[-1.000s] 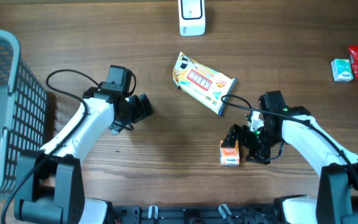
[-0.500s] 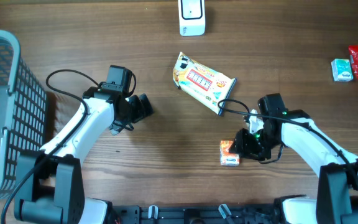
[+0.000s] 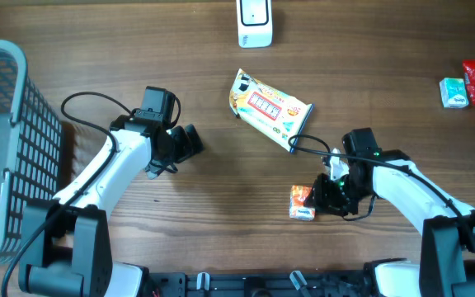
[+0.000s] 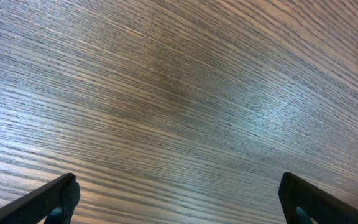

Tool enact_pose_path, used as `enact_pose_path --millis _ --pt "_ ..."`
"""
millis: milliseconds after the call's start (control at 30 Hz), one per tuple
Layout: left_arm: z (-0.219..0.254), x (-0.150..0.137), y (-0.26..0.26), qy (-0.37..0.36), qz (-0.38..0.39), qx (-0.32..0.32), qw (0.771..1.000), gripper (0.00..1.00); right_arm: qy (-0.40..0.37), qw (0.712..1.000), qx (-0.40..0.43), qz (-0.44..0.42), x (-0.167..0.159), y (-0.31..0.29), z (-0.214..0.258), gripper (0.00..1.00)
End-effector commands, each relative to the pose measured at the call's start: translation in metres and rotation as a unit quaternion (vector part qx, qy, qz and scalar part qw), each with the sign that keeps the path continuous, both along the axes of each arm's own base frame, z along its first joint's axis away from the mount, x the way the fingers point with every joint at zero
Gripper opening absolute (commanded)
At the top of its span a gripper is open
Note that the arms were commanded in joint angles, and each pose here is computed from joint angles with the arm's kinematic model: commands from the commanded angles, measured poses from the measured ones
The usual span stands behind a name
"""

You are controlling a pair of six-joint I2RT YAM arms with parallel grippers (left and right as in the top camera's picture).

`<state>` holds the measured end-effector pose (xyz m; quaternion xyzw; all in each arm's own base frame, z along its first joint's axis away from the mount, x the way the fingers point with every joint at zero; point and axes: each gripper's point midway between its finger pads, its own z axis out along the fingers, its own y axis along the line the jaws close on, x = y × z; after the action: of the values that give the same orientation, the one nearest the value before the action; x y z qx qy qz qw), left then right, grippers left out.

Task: Scan the item barcode

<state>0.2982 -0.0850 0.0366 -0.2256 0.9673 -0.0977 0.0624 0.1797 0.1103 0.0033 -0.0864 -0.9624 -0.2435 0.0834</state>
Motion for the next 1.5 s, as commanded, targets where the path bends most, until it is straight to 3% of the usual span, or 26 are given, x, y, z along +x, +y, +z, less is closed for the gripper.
enact_pose_path --millis 0,133,333,500,600,733,867,1100,1300,1467 --pt "0.004 0.004 0.002 -0.008 0.001 0.003 1.0 1.0 0.004 1.0 0.006 -0.009 -0.002 0.002 0.001 0.3" --pt "0.004 0.004 0.002 -0.009 0.001 0.003 1.0 1.0 0.005 1.0 0.006 -0.012 -0.001 0.002 0.001 0.04" --pt "0.004 0.004 0.002 -0.008 0.001 0.003 1.0 1.0 -0.009 1.0 0.026 -0.004 0.011 0.009 0.016 0.04" --pt "0.004 0.004 0.002 -0.009 0.001 0.003 1.0 1.0 -0.093 0.982 0.16 0.045 0.045 0.046 0.063 0.04" --pt "0.004 0.004 0.002 -0.008 0.001 0.003 1.0 1.0 -0.147 0.954 0.254 0.064 0.061 0.068 0.092 0.04" --pt "0.004 0.004 0.002 -0.008 0.001 0.003 1.0 1.0 -0.243 0.886 0.383 0.096 0.081 0.078 0.142 0.04" --pt "0.004 0.004 0.002 -0.008 0.001 0.003 1.0 1.0 -0.249 0.808 0.524 0.099 0.092 0.065 0.186 0.04" --pt "0.004 0.004 0.002 -0.008 0.001 0.003 1.0 1.0 -0.172 0.831 0.525 0.062 0.118 0.065 0.173 0.04" --pt "0.004 0.004 0.002 -0.008 0.001 0.003 1.0 1.0 -0.147 0.832 0.529 0.077 0.109 0.08 0.175 0.04" --pt "0.004 0.004 0.002 -0.009 0.001 0.003 1.0 1.0 -0.228 0.805 0.529 0.14 0.105 0.088 0.18 0.04"
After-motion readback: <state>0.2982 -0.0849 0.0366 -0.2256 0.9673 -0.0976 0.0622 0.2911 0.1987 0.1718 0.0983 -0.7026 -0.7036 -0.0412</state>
